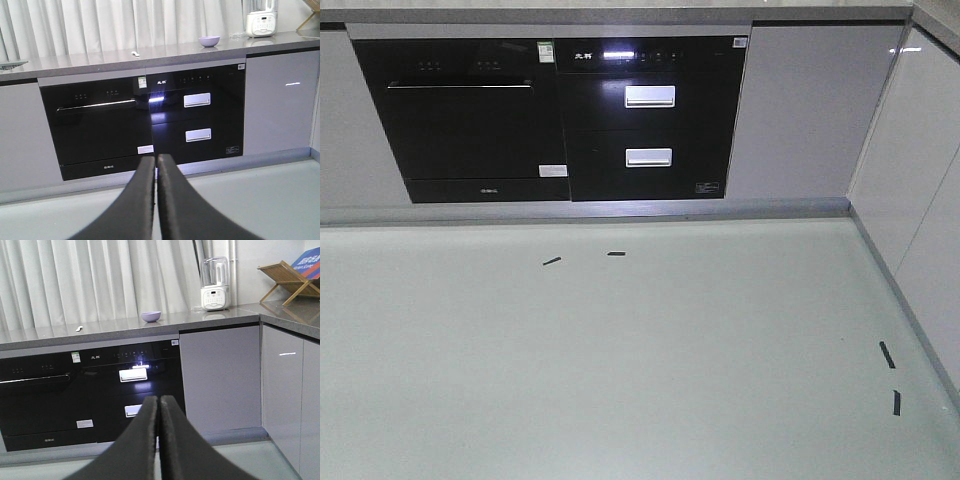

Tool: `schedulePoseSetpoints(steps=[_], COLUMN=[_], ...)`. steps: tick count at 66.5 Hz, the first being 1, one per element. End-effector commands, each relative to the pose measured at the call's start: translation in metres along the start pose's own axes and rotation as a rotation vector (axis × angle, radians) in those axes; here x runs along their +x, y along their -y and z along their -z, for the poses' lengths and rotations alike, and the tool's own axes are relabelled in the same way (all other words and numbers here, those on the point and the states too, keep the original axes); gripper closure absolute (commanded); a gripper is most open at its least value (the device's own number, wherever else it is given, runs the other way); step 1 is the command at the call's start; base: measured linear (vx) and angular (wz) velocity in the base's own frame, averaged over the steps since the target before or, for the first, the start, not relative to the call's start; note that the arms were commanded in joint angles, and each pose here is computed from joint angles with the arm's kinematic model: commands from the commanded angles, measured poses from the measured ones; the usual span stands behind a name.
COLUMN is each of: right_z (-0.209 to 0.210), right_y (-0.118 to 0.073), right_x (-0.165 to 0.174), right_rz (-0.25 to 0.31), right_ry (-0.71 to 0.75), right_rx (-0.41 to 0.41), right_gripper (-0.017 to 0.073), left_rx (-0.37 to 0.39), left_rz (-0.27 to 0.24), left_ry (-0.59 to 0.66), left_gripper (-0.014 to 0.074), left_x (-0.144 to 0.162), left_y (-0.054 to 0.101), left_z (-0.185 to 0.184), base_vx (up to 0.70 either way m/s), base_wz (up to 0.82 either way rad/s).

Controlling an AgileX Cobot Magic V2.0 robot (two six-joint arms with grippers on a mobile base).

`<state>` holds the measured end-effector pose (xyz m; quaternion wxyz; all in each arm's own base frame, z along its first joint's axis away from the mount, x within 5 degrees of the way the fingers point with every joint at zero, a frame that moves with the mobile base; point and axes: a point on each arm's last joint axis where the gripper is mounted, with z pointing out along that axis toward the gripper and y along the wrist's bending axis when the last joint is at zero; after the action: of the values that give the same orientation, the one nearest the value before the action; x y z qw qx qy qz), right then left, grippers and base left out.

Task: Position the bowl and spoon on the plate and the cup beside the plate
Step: 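Drive the base toward the counter with both grippers closed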

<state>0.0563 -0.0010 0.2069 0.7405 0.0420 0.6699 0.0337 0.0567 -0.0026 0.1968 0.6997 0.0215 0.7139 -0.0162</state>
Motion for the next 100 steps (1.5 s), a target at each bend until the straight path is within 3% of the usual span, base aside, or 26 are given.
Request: schedulePoseSetpoints(steps=[1, 100], right_z=[0.0010, 0.0010], right_y=[-0.0003, -0.0003], right_x=[-0.0066, -0.0066], right_rz=[0.014, 0.014], right_ry=[0.085, 0.085], right_rx=[-0.002, -0.002], right_gripper=[0.0562, 0.0562], left_rx=[0.009, 0.009], left_rz=[0.009, 0.008], left_ry=[0.076, 0.076], left_gripper=[0.0600, 0.0600], left_x=[-0.0090, -0.0090], left_y=[0.0008, 0.0008], left_z=[0.0002, 0.0002], base_vx=[0.09, 0.07], base_wz=[-0.04, 0.05])
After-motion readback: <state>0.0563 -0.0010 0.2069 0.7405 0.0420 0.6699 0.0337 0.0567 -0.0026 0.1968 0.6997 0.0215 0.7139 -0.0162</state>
